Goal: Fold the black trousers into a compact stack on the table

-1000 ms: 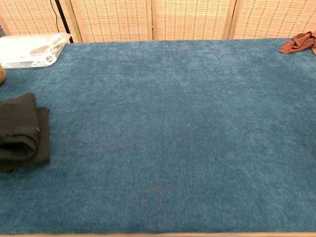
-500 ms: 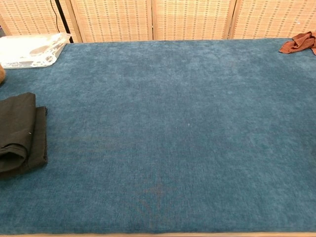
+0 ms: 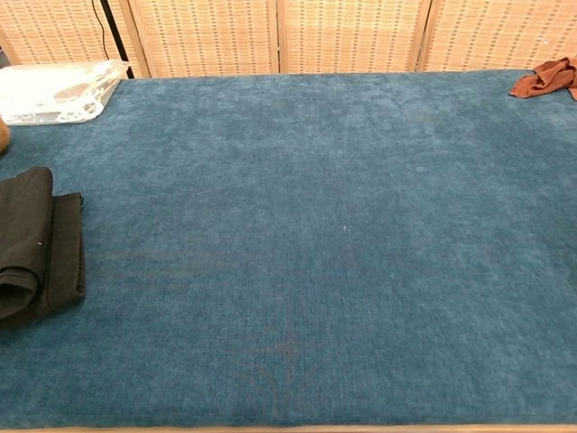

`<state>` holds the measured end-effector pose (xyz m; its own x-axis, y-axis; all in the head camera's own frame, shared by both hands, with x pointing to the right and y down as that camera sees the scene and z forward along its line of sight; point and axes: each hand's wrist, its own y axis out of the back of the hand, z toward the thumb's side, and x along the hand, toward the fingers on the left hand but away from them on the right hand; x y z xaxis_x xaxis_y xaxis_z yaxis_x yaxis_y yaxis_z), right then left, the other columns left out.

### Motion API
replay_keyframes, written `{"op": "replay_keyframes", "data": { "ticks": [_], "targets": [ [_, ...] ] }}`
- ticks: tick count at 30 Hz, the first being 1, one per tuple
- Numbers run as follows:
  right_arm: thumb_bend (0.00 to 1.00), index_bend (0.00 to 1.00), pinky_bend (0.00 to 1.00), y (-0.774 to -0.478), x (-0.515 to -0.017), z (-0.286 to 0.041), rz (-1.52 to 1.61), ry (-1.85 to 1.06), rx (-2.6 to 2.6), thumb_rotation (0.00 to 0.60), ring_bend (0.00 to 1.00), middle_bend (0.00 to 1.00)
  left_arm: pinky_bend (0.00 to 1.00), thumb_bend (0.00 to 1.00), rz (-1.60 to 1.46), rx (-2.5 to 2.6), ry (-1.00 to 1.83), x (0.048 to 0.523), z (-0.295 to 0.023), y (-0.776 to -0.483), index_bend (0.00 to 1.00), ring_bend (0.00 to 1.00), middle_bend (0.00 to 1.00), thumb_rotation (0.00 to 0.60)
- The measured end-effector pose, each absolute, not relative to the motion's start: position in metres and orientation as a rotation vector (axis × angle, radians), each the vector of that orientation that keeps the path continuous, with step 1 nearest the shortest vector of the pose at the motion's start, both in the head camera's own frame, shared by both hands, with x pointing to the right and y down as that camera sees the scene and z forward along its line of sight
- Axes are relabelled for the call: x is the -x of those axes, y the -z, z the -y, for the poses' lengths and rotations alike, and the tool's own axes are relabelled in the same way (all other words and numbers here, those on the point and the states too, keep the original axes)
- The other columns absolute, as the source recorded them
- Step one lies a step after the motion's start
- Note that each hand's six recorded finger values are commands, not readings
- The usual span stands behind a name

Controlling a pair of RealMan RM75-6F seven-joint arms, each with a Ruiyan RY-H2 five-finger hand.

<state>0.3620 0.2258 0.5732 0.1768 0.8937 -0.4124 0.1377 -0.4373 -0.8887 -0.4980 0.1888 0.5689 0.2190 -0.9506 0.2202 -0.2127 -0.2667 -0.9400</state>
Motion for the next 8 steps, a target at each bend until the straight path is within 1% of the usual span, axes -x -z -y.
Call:
{"op": "replay_keyframes", "data": {
  "ticks": [8],
  "targets": [
    [0.00, 0.00, 0.00, -0.569, -0.379, -0.219, 1.009, -1.301, 1.547, 0.600, 0.00, 0.00, 0.00, 0.00, -1.124, 1.639, 1.374, 0.479, -0.198, -0.580, 0.00, 0.00, 0.00, 0.600]
  ]
}}
